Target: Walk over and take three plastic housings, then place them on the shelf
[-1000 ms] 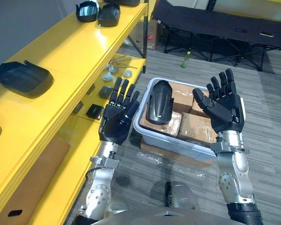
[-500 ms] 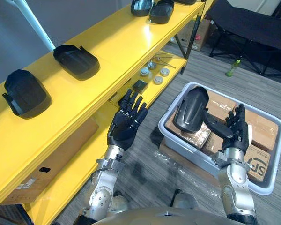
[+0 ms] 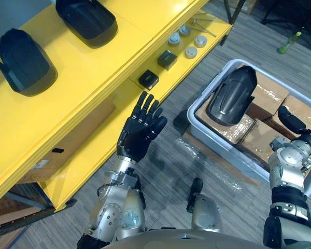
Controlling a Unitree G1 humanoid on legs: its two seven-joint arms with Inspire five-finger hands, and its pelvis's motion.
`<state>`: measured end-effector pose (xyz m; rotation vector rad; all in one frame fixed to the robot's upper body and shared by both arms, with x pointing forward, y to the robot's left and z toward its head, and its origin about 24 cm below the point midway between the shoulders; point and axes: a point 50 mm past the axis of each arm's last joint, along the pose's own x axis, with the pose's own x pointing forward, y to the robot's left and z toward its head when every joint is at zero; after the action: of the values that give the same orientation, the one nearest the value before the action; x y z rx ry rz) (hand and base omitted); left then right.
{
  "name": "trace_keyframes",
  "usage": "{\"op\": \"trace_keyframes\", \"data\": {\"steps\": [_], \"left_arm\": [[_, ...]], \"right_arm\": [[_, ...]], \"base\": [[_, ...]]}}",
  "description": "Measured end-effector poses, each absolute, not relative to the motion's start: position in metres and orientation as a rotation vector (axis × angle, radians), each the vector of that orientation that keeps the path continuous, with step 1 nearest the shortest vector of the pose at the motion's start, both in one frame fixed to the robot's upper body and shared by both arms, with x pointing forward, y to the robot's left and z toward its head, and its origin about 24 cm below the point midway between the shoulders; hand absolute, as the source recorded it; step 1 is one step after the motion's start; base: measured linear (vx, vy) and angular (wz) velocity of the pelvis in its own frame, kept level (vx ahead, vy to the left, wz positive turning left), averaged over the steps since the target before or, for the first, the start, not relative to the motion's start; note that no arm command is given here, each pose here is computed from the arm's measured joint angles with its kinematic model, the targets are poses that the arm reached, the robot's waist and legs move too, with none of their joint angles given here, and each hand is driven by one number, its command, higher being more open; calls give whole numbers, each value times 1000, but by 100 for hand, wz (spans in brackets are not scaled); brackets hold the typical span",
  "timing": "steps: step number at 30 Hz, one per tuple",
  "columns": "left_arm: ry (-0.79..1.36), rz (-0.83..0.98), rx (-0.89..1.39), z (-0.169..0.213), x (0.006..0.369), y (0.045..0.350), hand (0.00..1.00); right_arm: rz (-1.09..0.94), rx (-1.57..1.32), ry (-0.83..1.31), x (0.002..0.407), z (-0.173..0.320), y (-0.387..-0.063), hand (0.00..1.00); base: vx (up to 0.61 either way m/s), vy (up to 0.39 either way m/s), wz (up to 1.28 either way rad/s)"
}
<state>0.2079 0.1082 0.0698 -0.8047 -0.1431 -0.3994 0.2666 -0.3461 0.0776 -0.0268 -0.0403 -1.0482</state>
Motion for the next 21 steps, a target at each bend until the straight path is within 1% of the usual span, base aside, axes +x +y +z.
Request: {"op": "trace_keyframes", "data": {"steps": [1,3,5,8,11,15,17,18,19,21], "left_arm": [[-155,-420,-756,72,208,106,100],[-169,-443,-728,75,210,104,100],[-211,-464,-723,83,217,100,100],[-244,-475,-726,89,228,93,100],[-215,-441,-730,83,239,87,100],[-181,-386,-735,72,245,86,100],[-164,-362,-736,66,246,87,100],[-161,-350,-737,64,247,89,100],[-162,-346,-739,63,246,89,100],[-166,-343,-756,63,245,87,100]], "right_arm": [[-1012,-28,-17,275,76,-343,100],[-963,-43,4,285,77,-339,100],[-880,-95,-20,307,98,-338,100],[-810,-152,-78,329,130,-337,100],[-723,-209,-140,352,166,-327,100],[-634,-321,-192,368,200,-316,100],[-609,-363,-190,373,209,-313,100],[-600,-368,-156,375,208,-313,100],[-598,-370,-141,375,207,-314,0],[-603,-404,-35,375,193,-318,0]], "base": [[-15,8,-8],[-10,15,-20],[-47,54,-35],[-92,88,-35],[-84,104,-38],[-76,133,-47],[-87,135,-14],[-60,79,-4],[-35,56,10],[-15,42,12]]}}
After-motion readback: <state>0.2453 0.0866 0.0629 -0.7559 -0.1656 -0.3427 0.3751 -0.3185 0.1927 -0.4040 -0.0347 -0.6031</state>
